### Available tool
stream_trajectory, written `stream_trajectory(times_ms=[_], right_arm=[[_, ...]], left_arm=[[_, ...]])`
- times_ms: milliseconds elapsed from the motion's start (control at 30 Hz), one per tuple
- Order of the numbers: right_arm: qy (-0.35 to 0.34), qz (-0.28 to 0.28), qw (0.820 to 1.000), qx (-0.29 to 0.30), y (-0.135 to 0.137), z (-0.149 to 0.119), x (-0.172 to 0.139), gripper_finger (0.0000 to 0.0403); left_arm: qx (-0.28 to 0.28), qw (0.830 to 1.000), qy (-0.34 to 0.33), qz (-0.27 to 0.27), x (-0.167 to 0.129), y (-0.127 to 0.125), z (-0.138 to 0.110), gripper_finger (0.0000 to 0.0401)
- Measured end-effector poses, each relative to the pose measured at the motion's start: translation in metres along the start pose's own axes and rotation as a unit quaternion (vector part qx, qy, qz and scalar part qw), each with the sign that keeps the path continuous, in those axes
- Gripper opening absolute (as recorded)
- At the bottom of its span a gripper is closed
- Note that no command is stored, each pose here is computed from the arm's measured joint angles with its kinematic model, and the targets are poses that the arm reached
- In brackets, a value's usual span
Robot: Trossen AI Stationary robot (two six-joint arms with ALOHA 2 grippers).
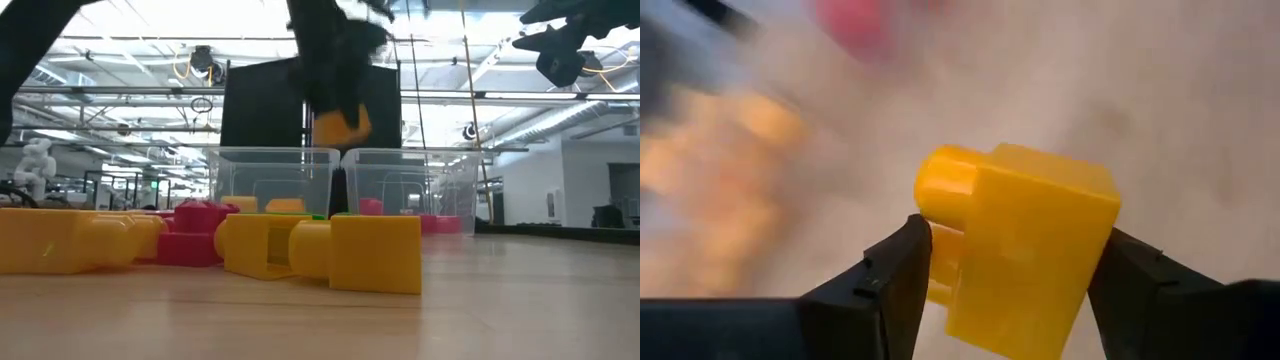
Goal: Sort blocks
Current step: Put the yellow game piece into the top left transparent bin
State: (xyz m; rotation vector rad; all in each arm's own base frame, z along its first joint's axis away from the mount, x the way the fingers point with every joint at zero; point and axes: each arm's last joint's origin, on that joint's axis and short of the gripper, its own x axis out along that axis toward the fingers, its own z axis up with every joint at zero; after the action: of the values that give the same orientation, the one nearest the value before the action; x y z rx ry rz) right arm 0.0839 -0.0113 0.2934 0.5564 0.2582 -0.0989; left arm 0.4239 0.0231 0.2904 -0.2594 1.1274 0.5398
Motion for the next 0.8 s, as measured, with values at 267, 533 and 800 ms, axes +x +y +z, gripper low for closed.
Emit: stream_trajectory(times_ms=[267, 533, 800], right_arm=[[-0.001, -0.001, 1.000, 0.000, 0.000, 0.000, 0.000, 0.0144], [-0.001, -0.001, 1.000, 0.004, 0.000, 0.000, 0.000, 0.0144], [-0.001, -0.001, 1.000, 0.009, 0.000, 0.000, 0.000, 0.0144]], left_arm=[[-0.106, 0.961, -0.182, 0.179, -0.094, 0.088, 0.017, 0.0209], [-0.174, 0.938, -0.176, 0.244, -0.105, 0.169, 0.023, 0.0210], [-0.078, 0.981, -0.159, 0.078, -0.102, 0.134, 0.024, 0.0210]])
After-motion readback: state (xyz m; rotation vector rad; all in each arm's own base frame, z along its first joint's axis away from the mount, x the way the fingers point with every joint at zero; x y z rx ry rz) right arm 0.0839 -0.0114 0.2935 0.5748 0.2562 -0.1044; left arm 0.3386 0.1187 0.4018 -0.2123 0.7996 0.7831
